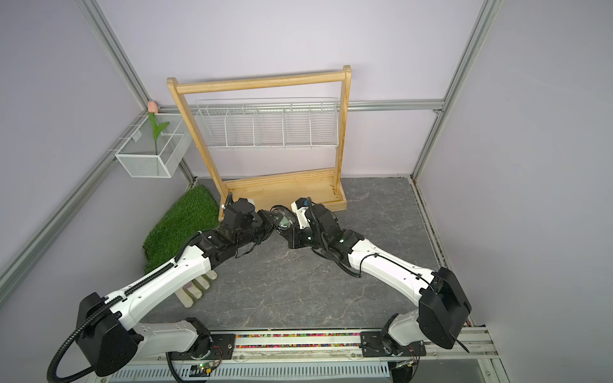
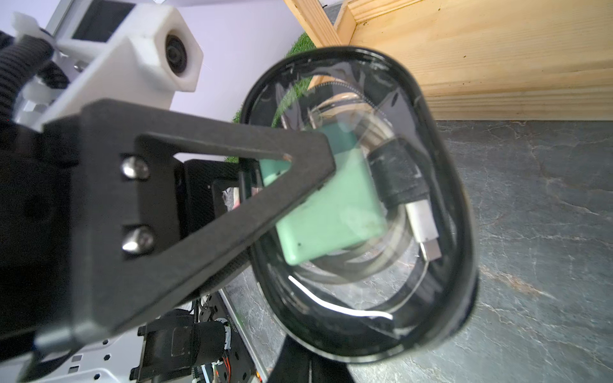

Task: Pack away charging kits
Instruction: Zip the zipper on the storage bag.

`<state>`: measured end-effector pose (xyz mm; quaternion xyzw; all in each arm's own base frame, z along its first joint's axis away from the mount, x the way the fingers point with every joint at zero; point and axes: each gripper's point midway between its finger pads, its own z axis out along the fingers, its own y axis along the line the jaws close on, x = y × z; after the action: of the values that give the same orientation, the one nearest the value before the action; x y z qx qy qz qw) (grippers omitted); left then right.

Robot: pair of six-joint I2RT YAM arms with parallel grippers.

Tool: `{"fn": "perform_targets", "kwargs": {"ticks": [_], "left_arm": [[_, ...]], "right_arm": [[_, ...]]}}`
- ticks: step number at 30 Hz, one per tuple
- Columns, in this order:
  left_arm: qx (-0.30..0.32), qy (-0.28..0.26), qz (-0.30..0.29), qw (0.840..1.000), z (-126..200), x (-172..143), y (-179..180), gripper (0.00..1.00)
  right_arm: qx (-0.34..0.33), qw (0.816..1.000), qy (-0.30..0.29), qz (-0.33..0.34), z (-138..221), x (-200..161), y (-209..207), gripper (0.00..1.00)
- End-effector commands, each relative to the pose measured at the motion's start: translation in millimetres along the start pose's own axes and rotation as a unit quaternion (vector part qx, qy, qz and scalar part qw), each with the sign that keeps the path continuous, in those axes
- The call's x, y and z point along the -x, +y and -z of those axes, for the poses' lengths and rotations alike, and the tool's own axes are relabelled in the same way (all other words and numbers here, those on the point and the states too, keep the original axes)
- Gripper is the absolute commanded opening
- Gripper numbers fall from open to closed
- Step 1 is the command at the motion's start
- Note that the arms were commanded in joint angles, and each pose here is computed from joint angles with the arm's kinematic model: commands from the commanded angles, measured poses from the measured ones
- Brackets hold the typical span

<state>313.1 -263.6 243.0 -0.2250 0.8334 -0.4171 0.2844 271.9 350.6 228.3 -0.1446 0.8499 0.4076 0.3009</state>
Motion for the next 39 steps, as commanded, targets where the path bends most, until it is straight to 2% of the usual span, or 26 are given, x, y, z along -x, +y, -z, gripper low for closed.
{"fn": "perform_targets", "kwargs": {"ticks": [1,15,23,34,39], "left_arm": [[-0.007,-0.005,0.005,1.0,8.6,5.4,-1.8,0.17],[-0.012,-0.011,-0.014,1.0,13.7,16.3,2.9,0.16],[-0.033,0.06,-0.08,0.994,20.6,10.4,1.0,0.1],[-0.084,0.128,-0.109,0.982,29.7,12.3,1.3,0.0],[-0.125,0.165,-0.111,0.972,30.5,7.6,-4.8,0.0]], "right_arm": [[-0.062,0.998,0.001,0.005,10.1,-6.6,-26.7,0.06],[-0.094,0.994,0.035,0.031,20.1,-21.2,-40.2,0.06],[-0.093,0.991,0.062,0.071,35.5,-20.6,-41.7,0.06],[-0.102,0.984,0.078,0.125,52.3,-10.8,-41.2,0.06],[-0.118,0.979,0.079,0.148,57.3,-6.5,-44.5,0.06]]}}
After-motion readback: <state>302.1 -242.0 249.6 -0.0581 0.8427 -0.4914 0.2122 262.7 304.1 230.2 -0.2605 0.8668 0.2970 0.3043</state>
